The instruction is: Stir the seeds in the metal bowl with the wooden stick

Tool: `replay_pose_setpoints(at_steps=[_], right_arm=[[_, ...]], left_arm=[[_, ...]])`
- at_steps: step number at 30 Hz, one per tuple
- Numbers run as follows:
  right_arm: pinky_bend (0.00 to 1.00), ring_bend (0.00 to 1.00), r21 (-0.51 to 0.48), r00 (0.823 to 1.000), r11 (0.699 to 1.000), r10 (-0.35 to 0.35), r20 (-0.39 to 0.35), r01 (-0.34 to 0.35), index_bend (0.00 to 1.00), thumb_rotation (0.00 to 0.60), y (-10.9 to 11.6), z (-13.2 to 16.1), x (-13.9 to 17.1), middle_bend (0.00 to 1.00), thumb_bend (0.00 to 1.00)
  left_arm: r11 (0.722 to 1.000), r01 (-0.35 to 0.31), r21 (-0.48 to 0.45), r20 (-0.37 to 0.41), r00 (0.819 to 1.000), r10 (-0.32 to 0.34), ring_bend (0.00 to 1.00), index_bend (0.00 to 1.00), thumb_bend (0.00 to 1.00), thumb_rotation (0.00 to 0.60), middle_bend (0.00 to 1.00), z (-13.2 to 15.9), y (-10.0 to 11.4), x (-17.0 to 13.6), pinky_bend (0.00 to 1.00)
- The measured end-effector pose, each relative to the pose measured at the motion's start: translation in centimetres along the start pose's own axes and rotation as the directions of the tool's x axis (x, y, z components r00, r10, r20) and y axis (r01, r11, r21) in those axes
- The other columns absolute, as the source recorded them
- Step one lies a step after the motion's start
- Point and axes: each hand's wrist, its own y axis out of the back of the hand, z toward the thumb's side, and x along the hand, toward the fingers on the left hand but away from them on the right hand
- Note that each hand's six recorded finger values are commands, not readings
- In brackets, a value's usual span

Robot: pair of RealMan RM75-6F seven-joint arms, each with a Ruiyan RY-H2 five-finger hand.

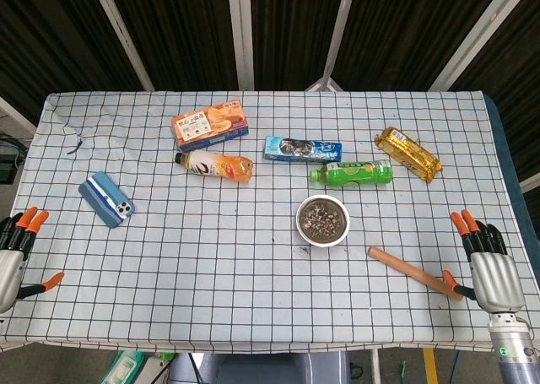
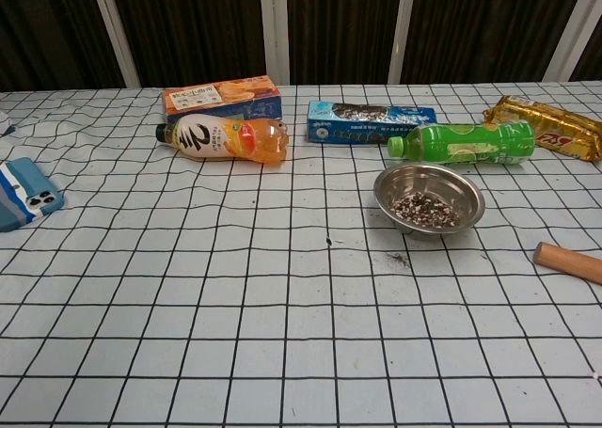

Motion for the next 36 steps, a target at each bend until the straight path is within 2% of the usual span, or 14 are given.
replay_pose_setpoints(at_steps=[25, 29, 32, 36], right_arm=[[0.0, 0.0, -0.013, 1.0, 1.0, -0.018, -0.015, 0.018, 0.0, 0.6, 0.2, 0.5, -0.1, 0.01, 0.31], [0.0, 0.05, -0.039, 0.999, 0.999, -0.038, -0.03, 0.037, 0.02, 0.6, 0.2, 1.2, -0.1, 0.1, 0.31], [0.02, 0.11, -0.067, 0.998, 0.997, -0.05, -0.041, 0.047, 0.09, 0.6, 0.1, 2.0, -0.2, 0.17, 0.31], [0.03, 0.17, -0.046, 0.997, 0.998, -0.048, -0.053, 0.045, 0.15, 0.6, -0.4, 2.8, -0.4, 0.23, 0.31]], left_arm=[[1.0, 0.003, 0.001, -0.003, 1.0, -0.003, 0.0, 0.0, 0.12, 0.6, 0.0, -0.1, -0.1, 0.0, 0.0], [1.0, 0.004, -0.001, -0.002, 1.0, -0.004, 0.0, 0.0, 0.12, 0.6, 0.0, -0.2, -0.1, 0.0, 0.0], [1.0, 0.006, -0.002, 0.004, 1.0, -0.006, 0.0, 0.0, 0.12, 0.6, 0.0, -0.1, 0.0, 0.0, 0.0], [1.0, 0.007, -0.006, 0.007, 1.0, -0.007, 0.0, 0.0, 0.12, 0.6, 0.0, -0.1, 0.0, -0.1, 0.0]])
